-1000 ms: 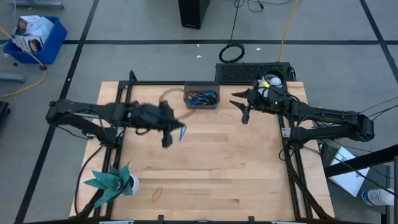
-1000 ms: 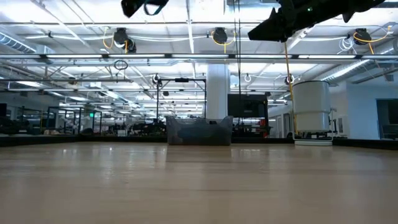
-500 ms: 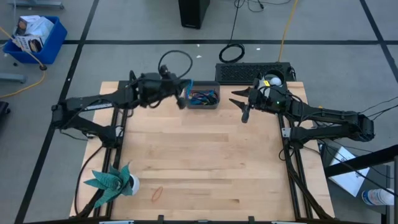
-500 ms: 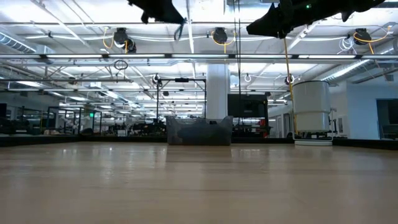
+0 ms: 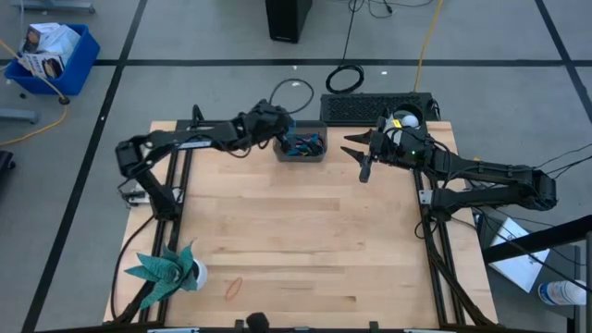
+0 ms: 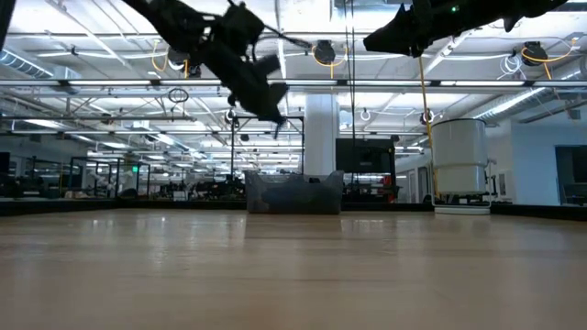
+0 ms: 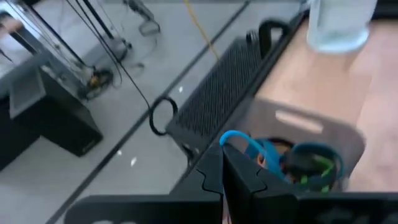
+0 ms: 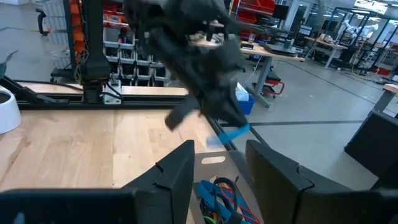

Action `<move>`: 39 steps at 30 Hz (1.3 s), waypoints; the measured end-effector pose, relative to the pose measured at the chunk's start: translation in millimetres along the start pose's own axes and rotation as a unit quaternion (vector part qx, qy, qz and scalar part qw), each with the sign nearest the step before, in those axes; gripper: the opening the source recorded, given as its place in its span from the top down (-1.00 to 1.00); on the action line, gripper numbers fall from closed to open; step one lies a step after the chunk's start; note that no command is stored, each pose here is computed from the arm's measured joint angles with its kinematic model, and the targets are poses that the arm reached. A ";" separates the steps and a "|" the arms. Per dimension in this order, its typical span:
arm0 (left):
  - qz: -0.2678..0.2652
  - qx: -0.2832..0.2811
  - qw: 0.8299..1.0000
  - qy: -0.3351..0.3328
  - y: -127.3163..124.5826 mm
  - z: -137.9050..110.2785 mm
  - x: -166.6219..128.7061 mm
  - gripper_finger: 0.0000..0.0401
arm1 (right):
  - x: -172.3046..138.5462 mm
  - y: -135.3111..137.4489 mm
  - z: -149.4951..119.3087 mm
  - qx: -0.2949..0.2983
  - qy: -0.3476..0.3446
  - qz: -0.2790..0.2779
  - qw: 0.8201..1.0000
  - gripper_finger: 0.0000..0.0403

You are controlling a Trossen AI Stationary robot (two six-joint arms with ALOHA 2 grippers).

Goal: Pick and place rubber bands into bin
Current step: Put the blue rubber band into the black bin

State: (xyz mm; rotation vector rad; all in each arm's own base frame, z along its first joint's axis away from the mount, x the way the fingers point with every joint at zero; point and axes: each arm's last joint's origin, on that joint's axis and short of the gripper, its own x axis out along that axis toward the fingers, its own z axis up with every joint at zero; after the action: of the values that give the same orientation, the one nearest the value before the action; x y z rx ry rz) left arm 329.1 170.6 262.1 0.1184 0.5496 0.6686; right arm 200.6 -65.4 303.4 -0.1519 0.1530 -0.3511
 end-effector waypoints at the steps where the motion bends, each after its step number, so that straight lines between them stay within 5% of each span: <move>1: -0.002 0.002 1.000 0.009 -1.5 -4.9 6.6 0.99 | 0.0 0.0 0.0 0.000 0.000 0.000 1.000 0.30; 14: -0.037 0.026 0.994 0.095 -23.4 -50.5 53.3 0.96 | 0.0 -0.1 -0.1 0.000 0.000 0.000 1.000 0.30; 31: -0.062 0.011 0.992 0.110 -26.9 -55.4 54.8 0.98 | 0.0 0.3 -2.3 0.014 0.012 0.002 1.000 0.30; 39: -0.063 -0.010 0.992 0.110 -27.2 -55.2 54.8 0.76 | 0.0 0.4 -2.3 0.015 0.012 0.002 1.000 0.30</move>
State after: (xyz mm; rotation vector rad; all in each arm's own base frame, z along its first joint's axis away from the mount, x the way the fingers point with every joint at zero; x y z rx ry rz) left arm 351.1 179.4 183.1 -0.0102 0.7558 0.5679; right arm 200.3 -65.3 301.1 -0.1186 0.1714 -0.3508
